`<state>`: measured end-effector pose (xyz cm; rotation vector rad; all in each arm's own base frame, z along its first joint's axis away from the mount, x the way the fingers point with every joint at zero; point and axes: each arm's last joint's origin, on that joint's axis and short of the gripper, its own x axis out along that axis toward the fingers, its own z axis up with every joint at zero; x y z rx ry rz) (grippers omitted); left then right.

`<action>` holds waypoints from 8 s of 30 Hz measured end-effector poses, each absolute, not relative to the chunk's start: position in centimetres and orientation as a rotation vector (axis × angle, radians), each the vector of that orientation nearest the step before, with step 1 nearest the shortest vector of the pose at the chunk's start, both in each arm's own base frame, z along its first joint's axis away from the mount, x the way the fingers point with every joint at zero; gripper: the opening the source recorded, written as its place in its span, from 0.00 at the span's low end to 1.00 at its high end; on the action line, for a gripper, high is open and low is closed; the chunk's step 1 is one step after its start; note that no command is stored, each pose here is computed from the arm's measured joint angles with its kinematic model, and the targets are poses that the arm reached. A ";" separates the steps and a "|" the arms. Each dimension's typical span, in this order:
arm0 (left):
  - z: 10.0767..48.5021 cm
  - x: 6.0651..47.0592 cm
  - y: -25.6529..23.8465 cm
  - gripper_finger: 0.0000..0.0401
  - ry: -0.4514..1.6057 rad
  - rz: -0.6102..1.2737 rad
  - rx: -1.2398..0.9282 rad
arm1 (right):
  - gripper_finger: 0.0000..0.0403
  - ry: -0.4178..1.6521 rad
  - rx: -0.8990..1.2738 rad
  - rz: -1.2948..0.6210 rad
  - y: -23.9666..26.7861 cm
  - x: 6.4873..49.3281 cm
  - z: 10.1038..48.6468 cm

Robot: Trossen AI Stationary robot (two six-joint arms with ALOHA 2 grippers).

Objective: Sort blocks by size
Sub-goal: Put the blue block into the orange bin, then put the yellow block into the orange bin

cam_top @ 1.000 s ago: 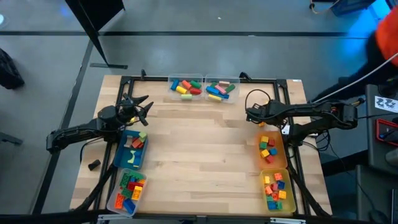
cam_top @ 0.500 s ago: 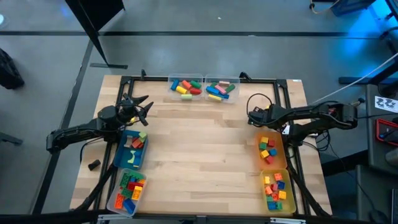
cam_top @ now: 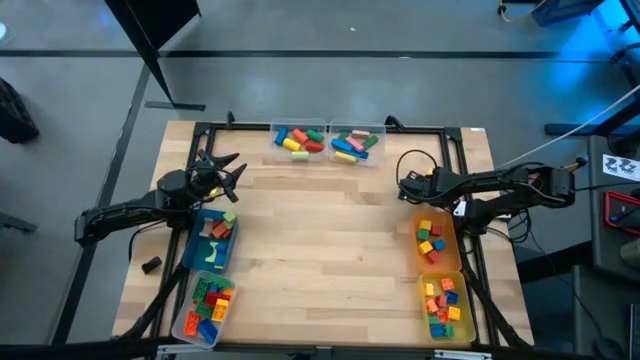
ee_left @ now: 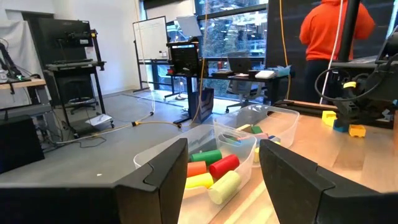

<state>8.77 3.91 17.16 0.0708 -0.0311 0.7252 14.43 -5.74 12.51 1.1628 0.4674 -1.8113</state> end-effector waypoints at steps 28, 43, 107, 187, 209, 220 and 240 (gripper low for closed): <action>17.2 8.8 3.9 0.46 -0.031 0.725 0.071 | 0.38 0.522 1.198 -1.809 -6.0 15.9 15.3; 17.1 8.8 3.9 0.46 -0.030 0.725 0.071 | 0.09 0.561 1.169 -1.838 -6.1 16.2 17.0; 17.1 8.8 3.9 0.46 -0.030 0.725 0.071 | 0.60 0.453 1.200 -1.821 -5.9 15.3 14.0; 17.2 8.8 3.9 0.46 -0.031 0.725 0.071 | 0.35 0.761 1.486 -1.781 -5.7 18.1 24.5; 17.2 8.8 3.9 0.46 -0.031 0.725 0.071 | 0.35 1.252 1.691 -1.441 -4.4 18.1 24.9; 17.2 8.8 3.9 0.46 -0.031 0.725 0.071 | 0.44 1.283 1.650 -1.390 -4.4 18.1 24.9; 17.1 8.8 3.9 0.46 -0.031 0.725 0.071 | 0.70 0.651 1.292 -1.892 -6.1 17.2 25.1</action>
